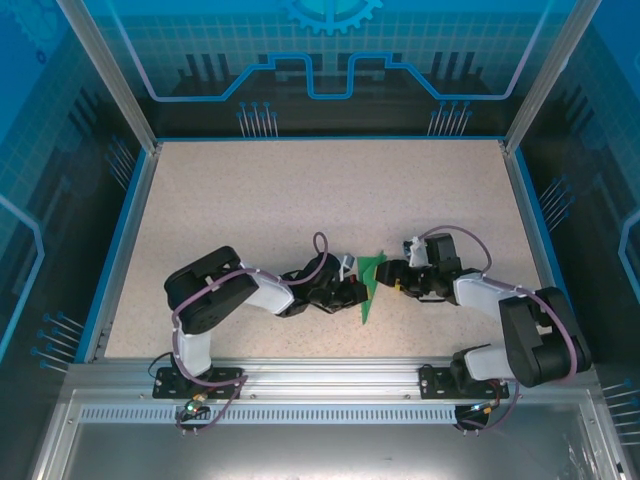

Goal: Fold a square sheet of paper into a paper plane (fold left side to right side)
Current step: Fold the wing for the fifth time at the center of the table.

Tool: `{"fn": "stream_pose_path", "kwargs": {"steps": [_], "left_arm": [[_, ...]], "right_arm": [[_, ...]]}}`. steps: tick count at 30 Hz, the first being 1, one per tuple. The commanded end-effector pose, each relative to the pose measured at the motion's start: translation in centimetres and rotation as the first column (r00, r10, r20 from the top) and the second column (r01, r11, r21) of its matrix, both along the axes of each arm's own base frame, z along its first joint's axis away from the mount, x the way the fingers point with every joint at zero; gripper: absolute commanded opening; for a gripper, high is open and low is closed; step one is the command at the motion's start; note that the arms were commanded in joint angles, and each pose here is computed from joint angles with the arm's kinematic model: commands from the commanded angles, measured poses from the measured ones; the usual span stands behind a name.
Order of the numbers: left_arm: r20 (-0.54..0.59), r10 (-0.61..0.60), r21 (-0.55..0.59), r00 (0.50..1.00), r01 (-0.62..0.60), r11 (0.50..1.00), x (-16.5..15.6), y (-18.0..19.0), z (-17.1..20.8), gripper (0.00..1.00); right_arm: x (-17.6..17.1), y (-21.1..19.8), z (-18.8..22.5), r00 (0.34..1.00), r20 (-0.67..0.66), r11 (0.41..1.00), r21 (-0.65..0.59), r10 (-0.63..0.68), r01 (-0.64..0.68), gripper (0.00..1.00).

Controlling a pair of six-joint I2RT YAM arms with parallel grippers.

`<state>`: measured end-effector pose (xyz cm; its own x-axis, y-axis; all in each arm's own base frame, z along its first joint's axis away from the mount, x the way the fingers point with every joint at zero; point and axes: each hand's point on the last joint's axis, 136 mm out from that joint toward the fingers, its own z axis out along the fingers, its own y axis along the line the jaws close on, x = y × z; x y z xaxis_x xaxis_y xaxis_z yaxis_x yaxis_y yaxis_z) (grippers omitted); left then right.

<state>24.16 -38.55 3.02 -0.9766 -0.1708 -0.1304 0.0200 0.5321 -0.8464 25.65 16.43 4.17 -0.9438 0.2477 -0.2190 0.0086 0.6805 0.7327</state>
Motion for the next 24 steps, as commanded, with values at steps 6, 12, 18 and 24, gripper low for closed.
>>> {"fn": "stream_pose_path", "kwargs": {"steps": [6,12,18,24], "left_arm": [[-0.028,0.02,-0.049,0.999,-0.022,0.999,0.3,0.2,-0.3,0.05],[-0.049,0.029,-0.055,0.998,-0.032,0.998,0.3,0.5,-0.8,0.05],[-0.07,0.042,-0.057,0.997,-0.046,0.997,0.4,0.8,-1.3,0.05],[-0.075,0.044,-0.06,0.996,-0.048,0.997,0.4,0.8,-1.3,0.04]], "right_arm": [[0.3,1.1,-0.6,1.0,-0.014,1.0,0.005,0.012,-0.012,0.62],[0.9,1.7,-0.7,1.0,-0.017,1.0,0.009,0.015,-0.015,0.59],[1.4,2.2,-0.8,1.0,-0.02,1.0,0.008,0.023,-0.022,0.55],[1.9,2.8,-0.8,0.999,-0.022,0.999,0.006,0.032,-0.032,0.53]]}}
